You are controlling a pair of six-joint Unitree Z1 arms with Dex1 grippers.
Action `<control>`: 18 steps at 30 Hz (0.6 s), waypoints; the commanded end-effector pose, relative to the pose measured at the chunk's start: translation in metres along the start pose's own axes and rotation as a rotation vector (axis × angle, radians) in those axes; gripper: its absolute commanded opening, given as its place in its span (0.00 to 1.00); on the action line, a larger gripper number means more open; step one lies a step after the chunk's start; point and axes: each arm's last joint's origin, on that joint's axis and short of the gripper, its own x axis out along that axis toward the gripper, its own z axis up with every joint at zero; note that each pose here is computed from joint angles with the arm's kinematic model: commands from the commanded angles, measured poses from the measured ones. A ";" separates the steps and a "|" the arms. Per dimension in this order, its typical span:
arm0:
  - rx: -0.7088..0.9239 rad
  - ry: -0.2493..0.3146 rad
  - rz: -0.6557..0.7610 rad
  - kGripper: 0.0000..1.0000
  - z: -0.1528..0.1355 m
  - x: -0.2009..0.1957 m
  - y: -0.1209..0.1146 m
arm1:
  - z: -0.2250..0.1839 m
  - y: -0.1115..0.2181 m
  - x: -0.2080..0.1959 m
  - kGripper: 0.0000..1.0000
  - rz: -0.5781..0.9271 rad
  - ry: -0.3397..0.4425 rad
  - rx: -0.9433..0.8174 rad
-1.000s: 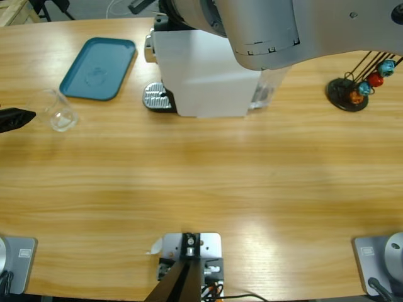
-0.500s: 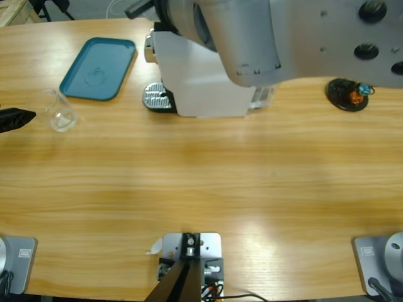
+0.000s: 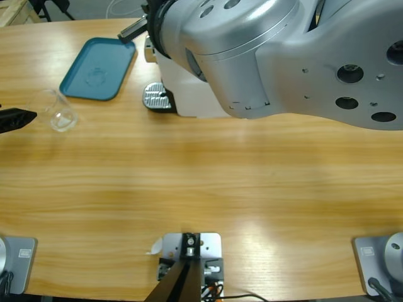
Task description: Pour coffee
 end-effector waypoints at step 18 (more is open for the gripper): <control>0.010 -0.087 0.167 1.00 0.007 0.040 0.002 | -0.002 -0.117 -0.214 0.91 0.321 0.085 -0.028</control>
